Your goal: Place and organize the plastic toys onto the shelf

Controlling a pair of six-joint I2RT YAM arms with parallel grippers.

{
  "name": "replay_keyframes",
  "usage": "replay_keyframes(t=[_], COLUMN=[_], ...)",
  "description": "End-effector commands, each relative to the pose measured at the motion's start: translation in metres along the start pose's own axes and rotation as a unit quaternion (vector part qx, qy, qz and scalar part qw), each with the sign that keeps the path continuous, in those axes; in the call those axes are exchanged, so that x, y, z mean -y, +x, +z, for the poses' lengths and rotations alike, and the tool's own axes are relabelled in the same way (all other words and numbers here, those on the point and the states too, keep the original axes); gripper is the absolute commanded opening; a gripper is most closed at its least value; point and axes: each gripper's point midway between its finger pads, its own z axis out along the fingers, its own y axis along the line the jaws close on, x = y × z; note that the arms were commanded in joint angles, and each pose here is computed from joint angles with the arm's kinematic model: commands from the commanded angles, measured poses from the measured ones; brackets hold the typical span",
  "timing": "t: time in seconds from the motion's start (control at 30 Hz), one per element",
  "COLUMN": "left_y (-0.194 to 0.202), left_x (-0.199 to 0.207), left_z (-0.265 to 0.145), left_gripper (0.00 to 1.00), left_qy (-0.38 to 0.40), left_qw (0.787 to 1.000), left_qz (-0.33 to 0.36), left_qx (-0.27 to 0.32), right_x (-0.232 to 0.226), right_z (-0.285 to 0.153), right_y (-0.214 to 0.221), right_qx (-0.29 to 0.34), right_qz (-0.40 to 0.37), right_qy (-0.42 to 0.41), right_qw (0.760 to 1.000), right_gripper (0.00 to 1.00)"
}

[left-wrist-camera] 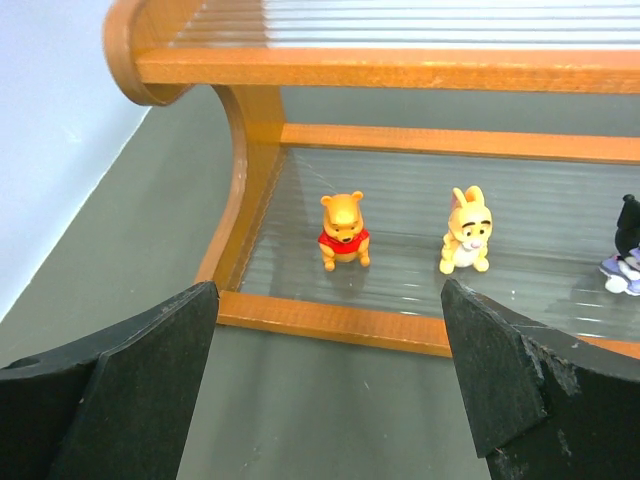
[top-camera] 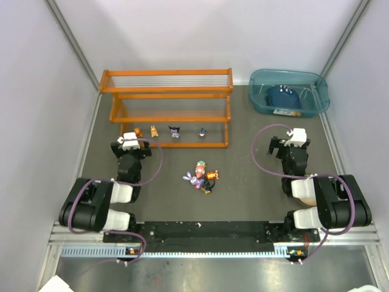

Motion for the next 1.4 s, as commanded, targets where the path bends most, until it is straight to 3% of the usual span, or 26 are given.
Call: replay_keyframes(t=[0.0,0.03,0.13,0.3,0.47,0.63,0.67,0.7,0.73,0.77,0.9,1.03,1.13,1.23,1.37], left_y=[-0.041,-0.032,-0.043,-0.067,-0.072,-0.071,-0.075,-0.075,-0.073,-0.076,-0.074,-0.076,-0.07,-0.066,-0.061], left_x=[-0.003,-0.002,0.008,0.025,0.06,0.092,0.095,0.098,0.105,0.106,0.118,0.132,0.144,0.151,0.15], left_z=[-0.009,-0.008,-0.014,-0.038,-0.067,-0.094,-0.099,-0.102,-0.108,-0.111,-0.129,-0.151,-0.165,-0.175,-0.177], left_gripper=[0.99,0.99,0.99,0.99,0.99,0.99,0.99,0.99,0.99,0.99,0.99,0.99,0.99,0.99,0.99], left_qy=[-0.001,-0.004,0.015,0.032,0.1,0.151,0.159,0.168,0.186,0.194,0.253,0.324,0.373,0.401,0.403], left_qw=[0.998,1.0,0.999,0.997,0.99,0.984,0.982,0.981,0.977,0.975,0.96,0.936,0.918,0.906,0.906], left_qz=[-0.019,-0.016,-0.029,-0.067,-0.104,-0.09,-0.096,-0.096,-0.097,-0.103,-0.116,-0.136,-0.138,-0.134,-0.126], left_qx=[0.056,0.022,0.01,0.017,-0.001,-0.024,-0.023,-0.025,-0.032,-0.029,-0.024,0.003,0.005,-0.004,-0.007], right_x=[0.0,0.0,0.0,0.0,0.003,0.001,0.001,-0.009,-0.014,-0.023,-0.045,-0.055,-0.076,-0.106,-0.154], right_z=[0.005,0.005,0.004,0.004,0.003,-0.01,-0.013,-0.013,-0.016,-0.013,-0.038,-0.057,-0.07,-0.089,-0.126], right_y=[-0.02,-0.021,-0.02,-0.02,-0.021,-0.029,-0.051,-0.055,-0.042,-0.06,-0.098,-0.092,-0.077,-0.064,-0.063], right_qx=[0.035,0.036,0.034,0.034,0.039,0.065,0.09,0.081,0.034,0.038,0.058,0.011,-0.045,-0.093,-0.102], right_qz=[0.007,0.007,0.007,0.007,0.004,-0.013,-0.012,-0.023,-0.052,-0.047,0.015,0.125,0.153,0.151,0.094], right_qy=[0.001,0.0,0.0,0.0,0.009,0.018,0.028,0.015,0.003,-0.016,-0.073,-0.087,-0.135,-0.19,-0.243], right_qw=[0.999,0.999,0.999,0.999,0.999,0.998,0.996,0.996,0.998,0.998,0.996,0.988,0.978,0.966,0.96], right_gripper=[0.99,0.99,0.99,0.99,0.99,0.99,0.99,0.99,0.99,0.99,0.99,0.99,0.99,0.99,0.99])
